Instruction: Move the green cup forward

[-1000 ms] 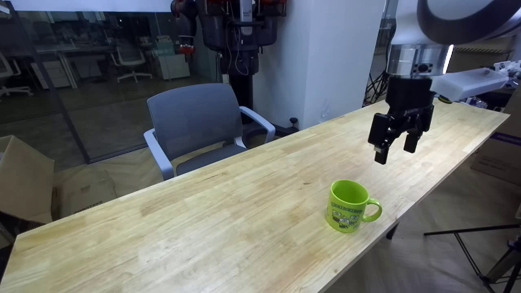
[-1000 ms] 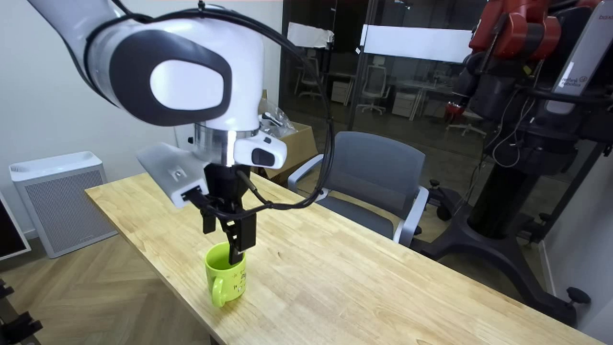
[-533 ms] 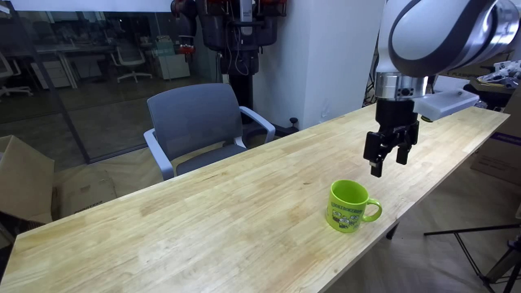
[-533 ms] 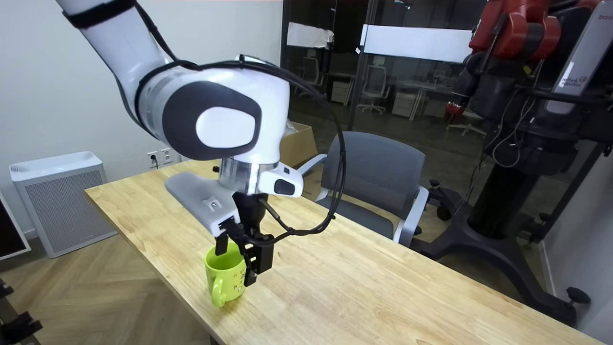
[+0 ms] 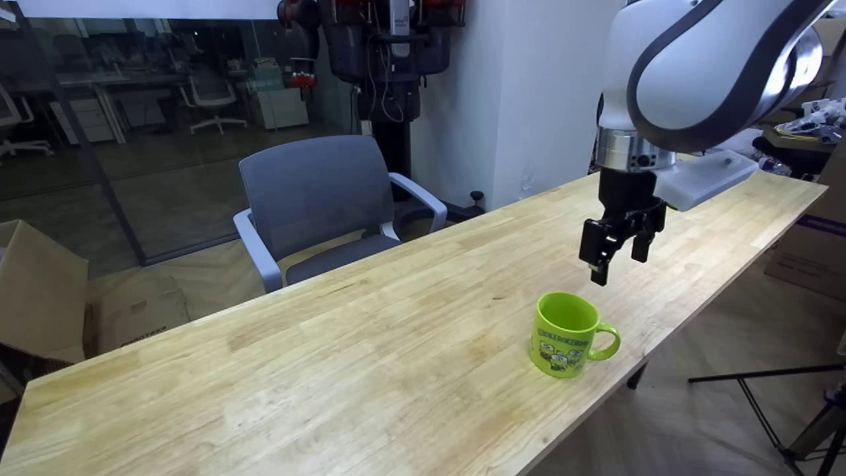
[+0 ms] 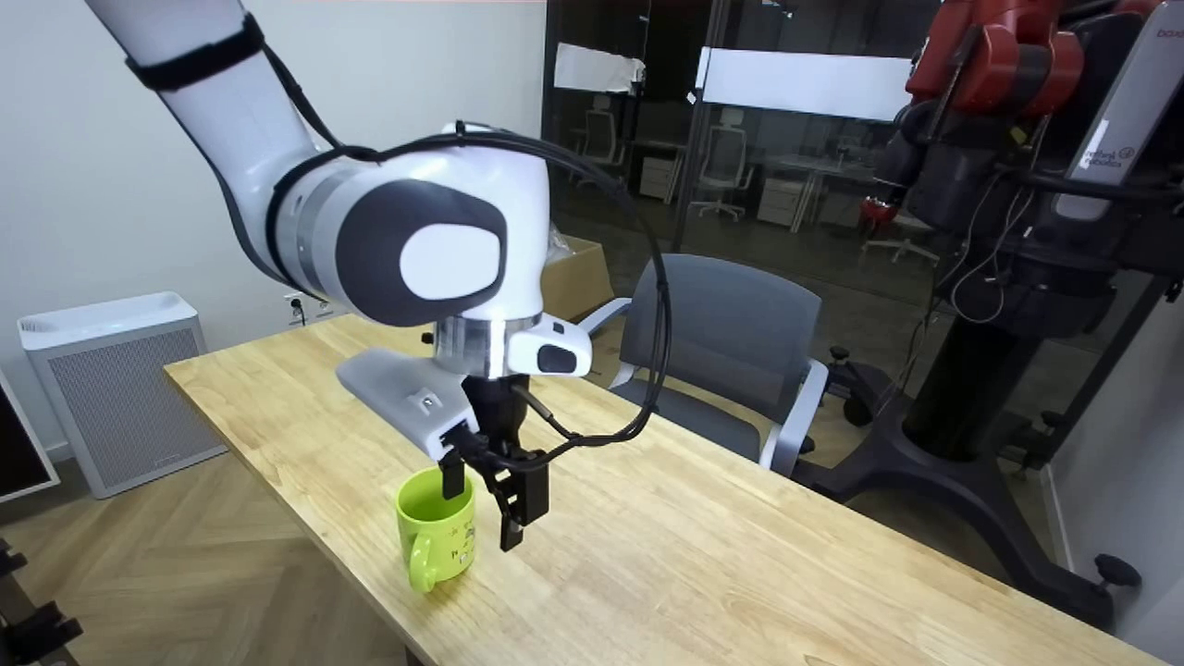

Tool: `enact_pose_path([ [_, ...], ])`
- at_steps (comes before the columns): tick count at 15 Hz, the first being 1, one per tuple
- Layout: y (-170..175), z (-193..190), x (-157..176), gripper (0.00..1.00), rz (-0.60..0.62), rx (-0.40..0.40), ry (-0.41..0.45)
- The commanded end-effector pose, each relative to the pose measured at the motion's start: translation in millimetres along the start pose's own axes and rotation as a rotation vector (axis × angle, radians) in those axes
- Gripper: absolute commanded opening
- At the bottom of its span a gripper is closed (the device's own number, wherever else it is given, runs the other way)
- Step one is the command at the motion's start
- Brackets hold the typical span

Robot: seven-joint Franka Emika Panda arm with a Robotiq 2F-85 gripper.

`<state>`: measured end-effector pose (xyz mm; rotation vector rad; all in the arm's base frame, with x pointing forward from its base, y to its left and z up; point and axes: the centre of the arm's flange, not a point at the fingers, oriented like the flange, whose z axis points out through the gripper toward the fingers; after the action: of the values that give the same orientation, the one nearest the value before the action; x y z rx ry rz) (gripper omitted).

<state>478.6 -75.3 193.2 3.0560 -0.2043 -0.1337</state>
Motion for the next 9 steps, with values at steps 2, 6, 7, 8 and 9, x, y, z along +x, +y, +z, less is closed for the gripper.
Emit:
enact_pose_path([
  [2,-11.7,18.0,22.0,1.00,0.009,-0.030,0.033],
  [6,-31.8,24.3,25.7,1.00,-0.033,-0.011,0.045],
  [7,-36.1,25.3,25.8,1.00,-0.042,-0.007,0.044],
  [8,-40.7,25.6,25.1,1.00,-0.050,-0.004,0.045],
  [9,-44.3,26.2,25.1,1.00,-0.057,-0.004,0.044],
])
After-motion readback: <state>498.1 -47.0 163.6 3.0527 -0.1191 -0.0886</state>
